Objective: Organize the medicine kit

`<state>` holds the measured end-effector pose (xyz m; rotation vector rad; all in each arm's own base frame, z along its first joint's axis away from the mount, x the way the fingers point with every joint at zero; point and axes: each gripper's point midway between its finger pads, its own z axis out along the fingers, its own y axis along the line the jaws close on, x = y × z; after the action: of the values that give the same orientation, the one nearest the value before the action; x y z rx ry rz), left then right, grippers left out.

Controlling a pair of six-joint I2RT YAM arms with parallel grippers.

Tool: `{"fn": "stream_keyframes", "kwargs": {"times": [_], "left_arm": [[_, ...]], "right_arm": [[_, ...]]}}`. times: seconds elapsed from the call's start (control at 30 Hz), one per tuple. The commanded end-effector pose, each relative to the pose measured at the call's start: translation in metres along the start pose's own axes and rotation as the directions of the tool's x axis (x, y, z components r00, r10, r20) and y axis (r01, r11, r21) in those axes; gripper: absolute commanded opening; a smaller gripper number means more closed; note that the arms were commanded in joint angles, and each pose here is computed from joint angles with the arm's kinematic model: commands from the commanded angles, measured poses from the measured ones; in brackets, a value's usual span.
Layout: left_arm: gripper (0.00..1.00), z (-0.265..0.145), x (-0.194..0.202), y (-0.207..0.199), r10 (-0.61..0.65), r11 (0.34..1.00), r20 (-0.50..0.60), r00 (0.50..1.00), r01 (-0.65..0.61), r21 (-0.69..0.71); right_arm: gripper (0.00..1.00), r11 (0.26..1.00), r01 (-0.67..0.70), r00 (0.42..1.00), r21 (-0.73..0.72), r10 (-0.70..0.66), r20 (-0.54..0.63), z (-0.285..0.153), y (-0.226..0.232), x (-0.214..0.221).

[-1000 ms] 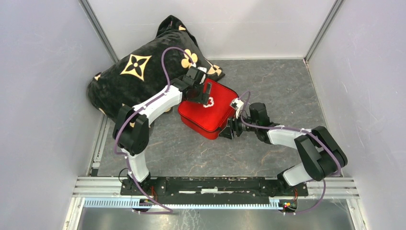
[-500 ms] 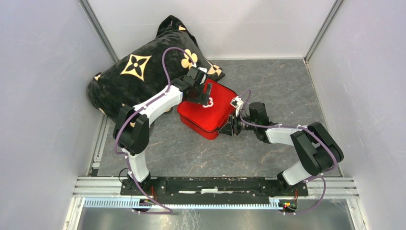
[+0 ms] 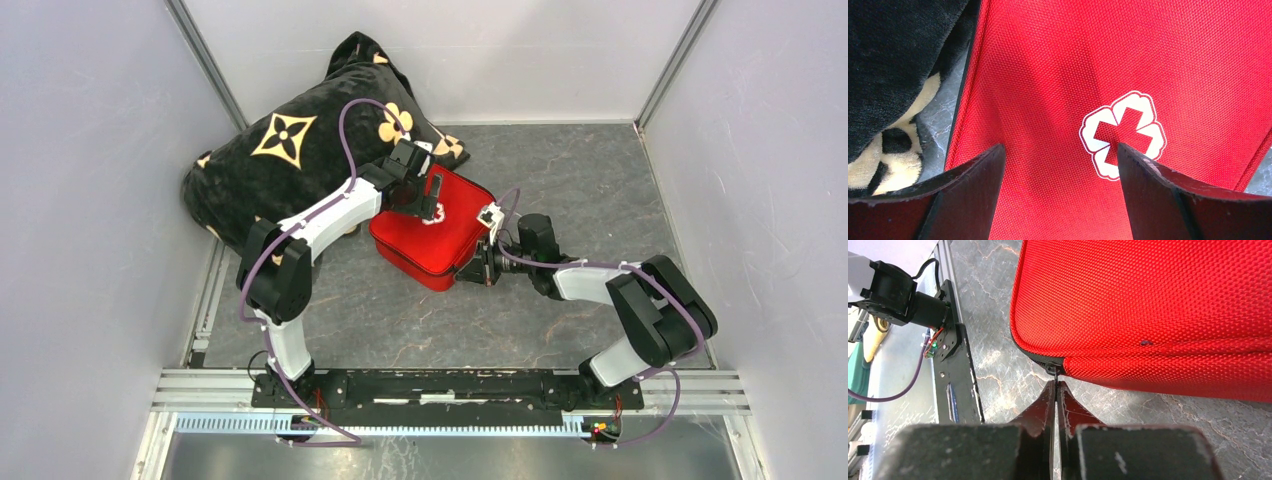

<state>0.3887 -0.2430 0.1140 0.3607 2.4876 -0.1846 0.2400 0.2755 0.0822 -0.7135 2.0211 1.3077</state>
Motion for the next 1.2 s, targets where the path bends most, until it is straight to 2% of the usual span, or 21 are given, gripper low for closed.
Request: {"fn": "stream_keyframes", "kwargs": {"times": [0.0, 0.2, 0.27, 0.4, 0.53, 0.6, 0.8, 0.97, 1.17], "left_arm": [[0.87, 0.006, 0.009, -0.002, 0.044, 0.999, -0.044, 0.998, -0.044, 0.004], [0.87, 0.006, 0.009, -0.003, 0.044, 0.999, -0.045, 0.998, -0.044, 0.005], [0.87, 0.006, 0.009, -0.003, 0.044, 0.999, -0.046, 0.998, -0.044, 0.006], [0.87, 0.005, 0.008, -0.001, 0.044, 0.999, -0.044, 0.998, -0.044, -0.001], [0.88, -0.001, 0.002, -0.003, 0.019, 1.0, -0.024, 1.0, -0.018, 0.009], [0.88, -0.007, -0.006, -0.004, -0.009, 1.0, 0.008, 1.0, 0.009, 0.029], [0.95, -0.04, -0.026, -0.007, -0.099, 0.993, 0.135, 0.986, 0.089, 0.081], [1.0, -0.06, -0.008, -0.002, -0.197, 0.978, 0.189, 0.962, 0.179, 0.11], [1.0, -0.062, 0.033, 0.019, -0.313, 0.95, 0.213, 0.925, 0.307, 0.063]], "right_arm": [[0.03, 0.994, 0.111, 0.991, 0.013, -0.112, 0.07, 0.0, 0.003, -0.026], [0.04, 0.988, 0.127, 0.987, 0.086, -0.135, 0.084, -0.004, -0.005, -0.031], [0.0, 0.988, 0.126, 0.985, 0.089, -0.135, 0.107, -0.005, -0.004, -0.035], [0.0, 0.985, 0.133, 0.981, 0.113, -0.147, 0.127, -0.007, -0.004, -0.038], [0.0, 0.956, 0.178, 0.977, 0.232, -0.199, 0.071, -0.016, -0.021, -0.037], [0.0, 0.924, 0.202, 0.976, 0.323, -0.216, 0.006, -0.024, -0.035, -0.036], [0.0, 0.778, 0.287, 0.958, 0.558, -0.244, -0.152, -0.053, -0.066, -0.047], [0.0, 0.707, 0.359, 0.933, 0.609, -0.274, -0.232, -0.065, -0.069, -0.052], [0.0, 0.717, 0.359, 0.933, 0.598, -0.274, -0.232, -0.063, -0.064, -0.056]]}}
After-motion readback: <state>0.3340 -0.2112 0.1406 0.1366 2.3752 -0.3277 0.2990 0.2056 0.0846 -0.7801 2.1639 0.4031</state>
